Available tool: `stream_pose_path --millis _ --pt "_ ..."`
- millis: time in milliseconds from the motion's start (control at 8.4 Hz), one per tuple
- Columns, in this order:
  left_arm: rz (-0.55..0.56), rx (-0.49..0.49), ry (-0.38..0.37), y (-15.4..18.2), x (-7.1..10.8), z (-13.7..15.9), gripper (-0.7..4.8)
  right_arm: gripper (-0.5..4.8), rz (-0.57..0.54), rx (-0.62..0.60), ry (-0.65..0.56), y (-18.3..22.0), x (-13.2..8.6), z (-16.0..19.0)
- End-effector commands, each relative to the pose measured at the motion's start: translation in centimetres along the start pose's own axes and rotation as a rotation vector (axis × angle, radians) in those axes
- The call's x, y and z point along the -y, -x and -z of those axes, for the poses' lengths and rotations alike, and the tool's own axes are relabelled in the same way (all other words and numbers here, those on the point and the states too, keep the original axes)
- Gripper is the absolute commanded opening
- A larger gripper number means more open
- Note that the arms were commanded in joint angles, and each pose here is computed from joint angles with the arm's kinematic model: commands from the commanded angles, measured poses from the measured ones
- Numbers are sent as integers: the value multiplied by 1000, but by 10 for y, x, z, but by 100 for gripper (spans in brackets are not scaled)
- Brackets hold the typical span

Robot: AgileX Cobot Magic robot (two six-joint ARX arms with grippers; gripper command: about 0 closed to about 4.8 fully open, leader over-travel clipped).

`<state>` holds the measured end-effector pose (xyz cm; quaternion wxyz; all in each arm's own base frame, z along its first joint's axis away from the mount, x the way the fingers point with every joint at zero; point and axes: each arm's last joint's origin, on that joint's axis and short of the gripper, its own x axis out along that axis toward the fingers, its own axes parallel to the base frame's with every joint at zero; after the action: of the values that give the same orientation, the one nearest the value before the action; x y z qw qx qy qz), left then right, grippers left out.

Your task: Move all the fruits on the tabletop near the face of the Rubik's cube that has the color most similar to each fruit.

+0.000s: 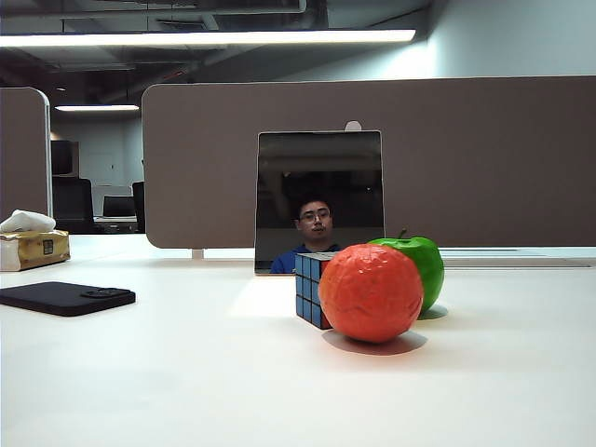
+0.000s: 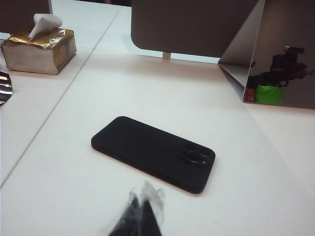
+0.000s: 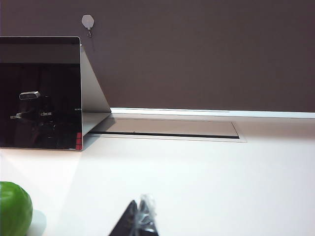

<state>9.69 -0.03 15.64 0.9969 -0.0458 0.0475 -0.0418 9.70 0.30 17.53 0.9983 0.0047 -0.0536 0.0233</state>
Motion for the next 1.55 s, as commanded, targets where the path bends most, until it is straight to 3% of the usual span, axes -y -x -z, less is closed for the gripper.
stream_pose_path --millis 119,596,1548 --pt "28 133 -116 1 2 -14 -5 -1 1 11 3 0 0 -1" --pt "44 145 -158 1 3 -15 -5 -1 -8 12 3 0 0 -1" --pt "-27 153 -143 1 11 -15 -5 -1 -8 12 3 0 0 -1"
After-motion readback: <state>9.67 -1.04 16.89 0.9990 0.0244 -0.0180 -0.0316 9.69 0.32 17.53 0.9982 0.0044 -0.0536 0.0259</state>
